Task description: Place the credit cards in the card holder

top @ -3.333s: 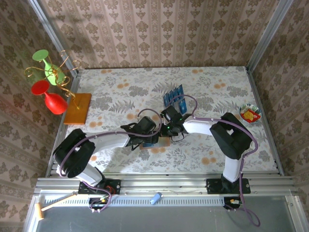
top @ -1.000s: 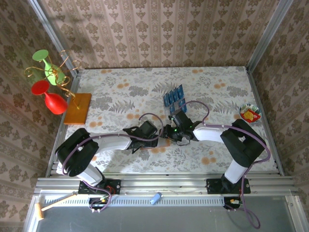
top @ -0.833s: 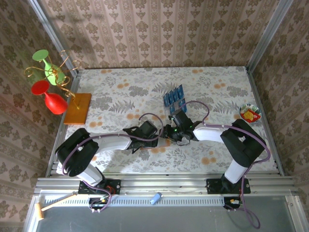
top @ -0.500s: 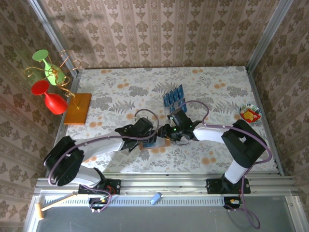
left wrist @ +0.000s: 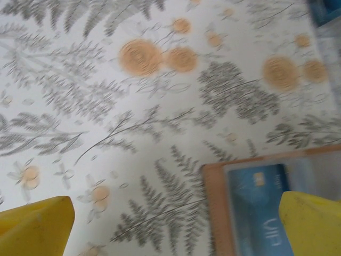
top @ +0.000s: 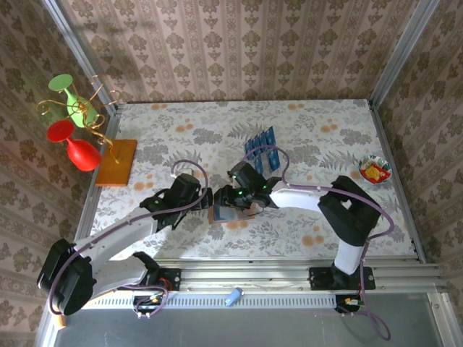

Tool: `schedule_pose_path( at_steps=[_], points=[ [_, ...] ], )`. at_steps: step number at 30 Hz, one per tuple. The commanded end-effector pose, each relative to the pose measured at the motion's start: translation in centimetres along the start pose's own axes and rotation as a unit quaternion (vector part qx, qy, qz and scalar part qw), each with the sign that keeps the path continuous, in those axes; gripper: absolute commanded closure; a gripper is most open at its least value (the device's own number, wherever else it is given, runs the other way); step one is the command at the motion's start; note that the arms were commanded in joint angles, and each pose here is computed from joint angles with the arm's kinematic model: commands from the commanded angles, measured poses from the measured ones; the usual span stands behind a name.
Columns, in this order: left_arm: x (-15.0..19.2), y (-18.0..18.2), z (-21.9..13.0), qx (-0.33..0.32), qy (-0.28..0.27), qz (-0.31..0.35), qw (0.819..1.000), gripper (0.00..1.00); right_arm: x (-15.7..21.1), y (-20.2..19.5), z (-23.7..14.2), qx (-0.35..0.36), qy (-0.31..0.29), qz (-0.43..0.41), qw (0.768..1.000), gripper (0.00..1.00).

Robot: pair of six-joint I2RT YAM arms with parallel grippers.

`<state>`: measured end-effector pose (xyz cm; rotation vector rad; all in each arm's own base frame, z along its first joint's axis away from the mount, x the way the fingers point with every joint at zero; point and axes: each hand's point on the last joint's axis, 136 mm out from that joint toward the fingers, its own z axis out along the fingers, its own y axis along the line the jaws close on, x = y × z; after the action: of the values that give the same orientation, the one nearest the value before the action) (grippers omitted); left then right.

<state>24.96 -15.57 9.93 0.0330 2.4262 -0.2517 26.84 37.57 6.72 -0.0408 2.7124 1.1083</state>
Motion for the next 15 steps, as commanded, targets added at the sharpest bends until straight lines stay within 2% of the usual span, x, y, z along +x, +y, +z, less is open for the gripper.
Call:
schedule_pose_path(
  at_steps=[1,7,15],
  points=[
    [0.3,0.4,-0.5,0.009,-0.001,-0.003,1.000,0.00,0.7,0.9,2.2,-0.002,0.010,0.003,1.000,0.53],
    [0.7,1.1,-0.7,0.012,0.005,-0.006,1.000,0.00,1.2,0.4,3.1,0.007,0.012,0.009,1.000,0.53],
    [1.3,1.3,-0.2,0.010,0.018,-0.003,1.000,0.00,-0.9,3.4,-0.8,-0.007,-0.009,-0.030,0.999,0.53]
  ],
)
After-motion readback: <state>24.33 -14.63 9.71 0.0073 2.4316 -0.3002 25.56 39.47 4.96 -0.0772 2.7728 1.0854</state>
